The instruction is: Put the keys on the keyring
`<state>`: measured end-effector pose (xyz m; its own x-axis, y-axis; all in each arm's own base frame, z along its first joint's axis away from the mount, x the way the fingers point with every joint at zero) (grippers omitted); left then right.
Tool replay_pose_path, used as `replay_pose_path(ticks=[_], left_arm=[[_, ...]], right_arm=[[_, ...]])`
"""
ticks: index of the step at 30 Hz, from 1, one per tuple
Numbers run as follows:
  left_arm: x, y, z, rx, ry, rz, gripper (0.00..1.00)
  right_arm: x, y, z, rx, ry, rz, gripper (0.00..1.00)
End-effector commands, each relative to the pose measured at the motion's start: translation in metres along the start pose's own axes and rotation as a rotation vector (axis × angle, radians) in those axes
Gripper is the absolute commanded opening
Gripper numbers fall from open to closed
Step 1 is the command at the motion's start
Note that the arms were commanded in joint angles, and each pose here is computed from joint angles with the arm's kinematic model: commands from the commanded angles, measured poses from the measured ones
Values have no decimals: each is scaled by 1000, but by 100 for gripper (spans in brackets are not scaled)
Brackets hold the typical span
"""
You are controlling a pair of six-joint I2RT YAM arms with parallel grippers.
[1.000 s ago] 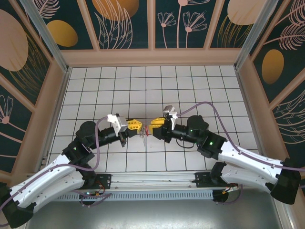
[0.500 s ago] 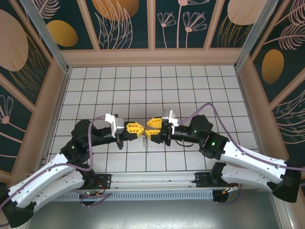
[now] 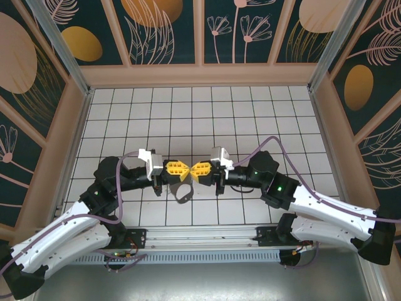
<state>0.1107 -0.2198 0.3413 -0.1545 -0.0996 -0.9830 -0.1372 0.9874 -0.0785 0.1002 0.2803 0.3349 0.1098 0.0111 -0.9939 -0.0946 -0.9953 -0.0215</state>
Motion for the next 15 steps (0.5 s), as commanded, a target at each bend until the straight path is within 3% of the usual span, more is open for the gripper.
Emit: replay_pose_path(ticks=[1, 6, 10, 15], left_arm=[[-12, -3, -8, 52, -15, -13, 0], [1, -6, 0, 16, 16, 72, 0], [10, -4, 10, -73, 27, 137, 24], [15, 1, 22, -195, -5, 245, 34]], right_arm=[[-25, 0, -4, 30, 47, -78, 0], [-26, 5, -8, 78, 48, -55, 0], [-24, 10, -17, 149, 47, 31, 0], [-20, 12, -23, 189, 44, 164, 0]])
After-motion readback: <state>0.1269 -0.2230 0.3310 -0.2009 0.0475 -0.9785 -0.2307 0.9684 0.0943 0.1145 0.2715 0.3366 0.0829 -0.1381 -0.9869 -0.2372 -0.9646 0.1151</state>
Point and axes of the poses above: each hand's point on the last joint's axis, 136 mm out from that joint toward the fingers, its own y axis back along the fingers, its own z axis along the line the jaws close on, x = y × z, the point moved 5 cm from there along y, back along the fingers, and after that the axes turned 8 degrees about y, right-handed, at the moved point
